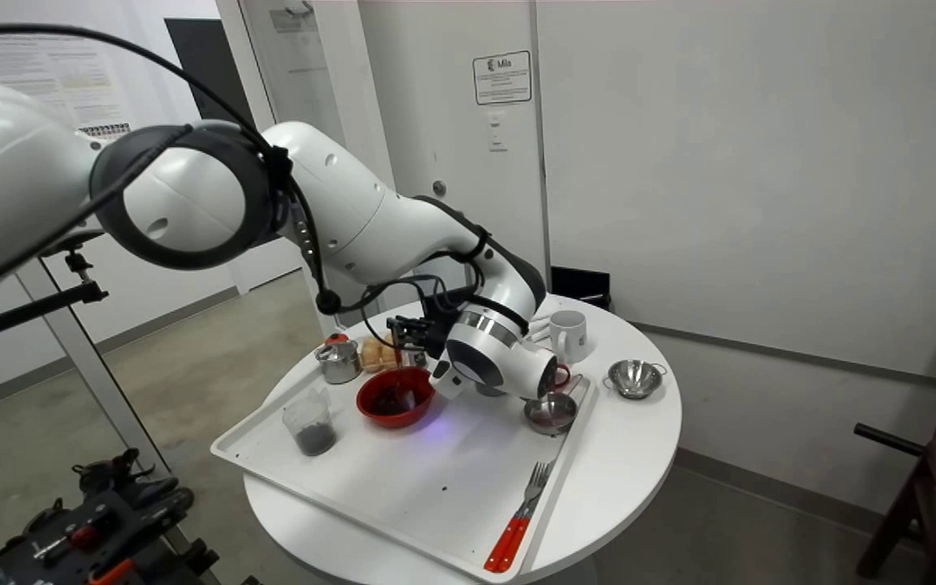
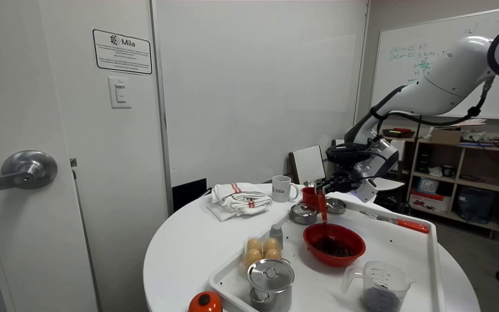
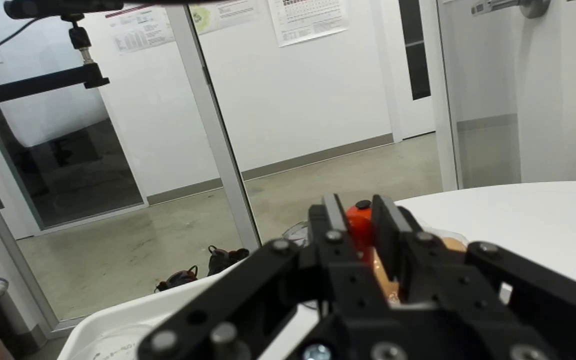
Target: Use the spoon to stir the contents in the orange bowl
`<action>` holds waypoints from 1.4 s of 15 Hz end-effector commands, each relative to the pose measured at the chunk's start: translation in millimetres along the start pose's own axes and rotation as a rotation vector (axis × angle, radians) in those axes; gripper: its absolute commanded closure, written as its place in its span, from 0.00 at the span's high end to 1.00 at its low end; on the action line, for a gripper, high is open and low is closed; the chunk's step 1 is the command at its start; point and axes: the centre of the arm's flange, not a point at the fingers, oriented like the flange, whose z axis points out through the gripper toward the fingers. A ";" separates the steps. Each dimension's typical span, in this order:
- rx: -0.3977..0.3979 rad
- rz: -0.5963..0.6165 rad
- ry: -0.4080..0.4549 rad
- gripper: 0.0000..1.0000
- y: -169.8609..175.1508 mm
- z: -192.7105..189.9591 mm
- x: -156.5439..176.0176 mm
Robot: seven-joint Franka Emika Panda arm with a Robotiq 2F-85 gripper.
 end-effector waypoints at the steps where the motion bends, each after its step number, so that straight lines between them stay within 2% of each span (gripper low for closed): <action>1: -0.075 -0.003 0.053 0.05 -3.3 42.8 -11.3; 5: -0.139 -0.006 0.087 0.05 -3.1 75.2 -10.3; 9: -0.154 -0.010 0.095 0.05 -3.0 80.5 -10.0; 17: -0.014 -0.013 0.049 0.05 4.5 17.7 -9.0; 21: -0.004 -0.040 0.048 0.05 11.0 6.6 -23.8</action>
